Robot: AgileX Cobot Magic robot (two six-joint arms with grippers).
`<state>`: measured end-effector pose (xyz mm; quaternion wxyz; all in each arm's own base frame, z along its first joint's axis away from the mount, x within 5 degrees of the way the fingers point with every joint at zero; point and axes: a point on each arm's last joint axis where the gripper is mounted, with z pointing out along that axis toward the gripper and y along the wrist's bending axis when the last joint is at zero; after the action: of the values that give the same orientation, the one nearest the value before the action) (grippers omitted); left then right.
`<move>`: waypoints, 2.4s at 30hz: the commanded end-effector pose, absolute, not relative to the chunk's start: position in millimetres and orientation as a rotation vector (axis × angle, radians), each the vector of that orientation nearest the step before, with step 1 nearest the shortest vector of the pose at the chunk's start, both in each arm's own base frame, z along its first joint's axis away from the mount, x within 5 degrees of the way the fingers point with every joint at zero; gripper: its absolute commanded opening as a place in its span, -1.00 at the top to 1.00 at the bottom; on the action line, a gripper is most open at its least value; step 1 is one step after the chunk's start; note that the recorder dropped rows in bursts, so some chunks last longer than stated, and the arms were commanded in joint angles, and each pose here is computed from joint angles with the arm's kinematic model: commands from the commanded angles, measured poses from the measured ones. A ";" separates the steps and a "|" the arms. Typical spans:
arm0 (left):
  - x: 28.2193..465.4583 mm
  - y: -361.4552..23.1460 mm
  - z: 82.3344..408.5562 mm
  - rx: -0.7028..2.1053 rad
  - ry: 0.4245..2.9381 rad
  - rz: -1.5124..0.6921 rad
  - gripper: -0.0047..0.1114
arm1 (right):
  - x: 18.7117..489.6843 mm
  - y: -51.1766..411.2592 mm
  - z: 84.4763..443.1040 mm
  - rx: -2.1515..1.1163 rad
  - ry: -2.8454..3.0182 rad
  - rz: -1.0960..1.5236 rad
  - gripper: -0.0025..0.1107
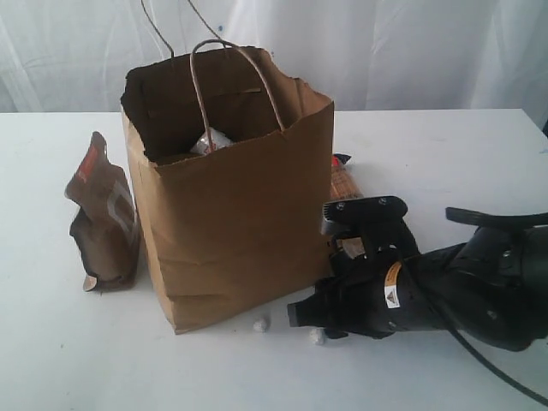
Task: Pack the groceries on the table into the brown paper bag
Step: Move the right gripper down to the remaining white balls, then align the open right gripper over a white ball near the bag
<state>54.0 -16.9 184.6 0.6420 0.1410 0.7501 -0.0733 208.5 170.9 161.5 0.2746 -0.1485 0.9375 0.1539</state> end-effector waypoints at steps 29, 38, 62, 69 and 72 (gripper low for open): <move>53.8 -17.0 184.1 0.311 1.705 -0.177 0.92 | 232.5 187.8 128.7 -0.524 2.565 0.331 0.08; 53.8 -17.0 184.1 0.311 1.705 -0.177 0.92 | 241.1 180.3 130.1 -0.458 2.550 0.342 0.09; 53.8 -17.0 184.1 0.311 1.705 -0.177 0.92 | 237.1 184.1 129.5 -0.465 2.563 0.345 0.18; 53.8 -17.0 184.1 0.311 1.705 -0.177 0.92 | 236.4 185.0 129.6 -0.470 2.561 0.348 0.23; 53.8 -17.0 184.1 0.311 1.705 -0.177 0.92 | 236.4 185.0 129.6 -0.470 2.561 0.348 0.31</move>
<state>54.0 -16.9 184.6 0.6420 0.1410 0.7501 -0.0733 235.3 183.8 128.6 0.2496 -0.1715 0.9449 0.1247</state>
